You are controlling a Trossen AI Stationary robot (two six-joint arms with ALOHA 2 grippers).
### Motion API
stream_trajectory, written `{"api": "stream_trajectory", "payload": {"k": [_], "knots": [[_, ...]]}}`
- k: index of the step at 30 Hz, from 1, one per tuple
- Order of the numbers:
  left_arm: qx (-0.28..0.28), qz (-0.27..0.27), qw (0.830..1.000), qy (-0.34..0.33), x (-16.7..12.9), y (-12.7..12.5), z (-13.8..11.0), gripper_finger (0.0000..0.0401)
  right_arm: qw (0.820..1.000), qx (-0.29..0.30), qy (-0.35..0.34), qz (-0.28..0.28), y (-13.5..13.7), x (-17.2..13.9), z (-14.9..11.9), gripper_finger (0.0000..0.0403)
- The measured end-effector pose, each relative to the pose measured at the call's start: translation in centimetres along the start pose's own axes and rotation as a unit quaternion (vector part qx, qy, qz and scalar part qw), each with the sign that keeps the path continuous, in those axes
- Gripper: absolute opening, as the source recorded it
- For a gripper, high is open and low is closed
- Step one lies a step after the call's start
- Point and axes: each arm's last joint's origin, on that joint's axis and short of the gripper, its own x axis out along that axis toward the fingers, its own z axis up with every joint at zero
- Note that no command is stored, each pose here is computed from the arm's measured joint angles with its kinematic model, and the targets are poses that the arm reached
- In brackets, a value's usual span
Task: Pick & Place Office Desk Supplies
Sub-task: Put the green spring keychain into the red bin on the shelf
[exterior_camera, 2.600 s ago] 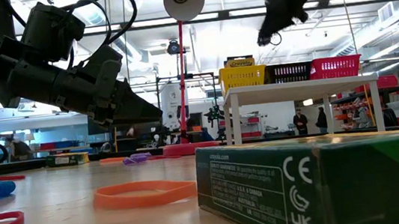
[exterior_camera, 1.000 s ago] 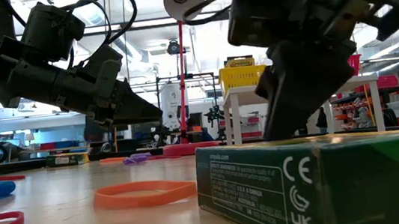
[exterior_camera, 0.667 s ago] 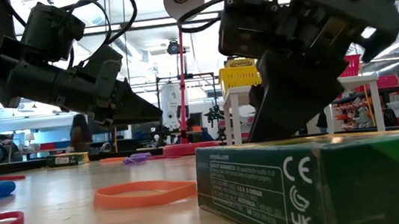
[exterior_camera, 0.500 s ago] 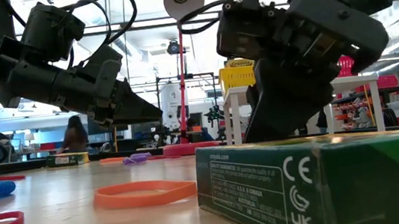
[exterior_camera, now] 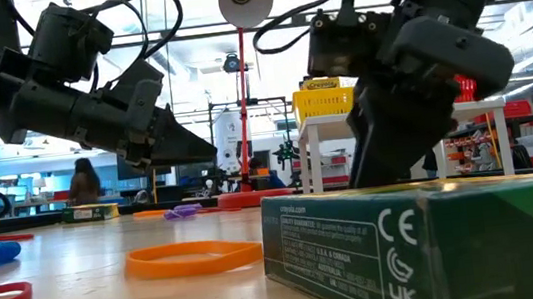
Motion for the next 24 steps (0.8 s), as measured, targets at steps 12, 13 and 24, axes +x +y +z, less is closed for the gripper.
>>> {"api": "stream_trajectory", "payload": {"k": [12, 13, 24], "knots": [[0.001, -0.003, 1.000, 0.002, 0.0, 0.0, 0.0, 0.0126, 0.999, -0.003, 0.000, -0.045, -0.3, 0.8, -0.4, 0.0148], [0.001, -0.002, 1.000, 0.003, 0.0, 0.0, 0.0, 0.0126, 0.999, -0.007, -0.002, -0.050, -0.3, 0.8, -0.4, 0.0134], [0.001, -0.003, 1.000, 0.002, 0.0, 0.0, 0.0, 0.0126, 0.997, -0.007, -0.059, -0.049, -0.3, -3.6, 1.3, 0.0031]]}}
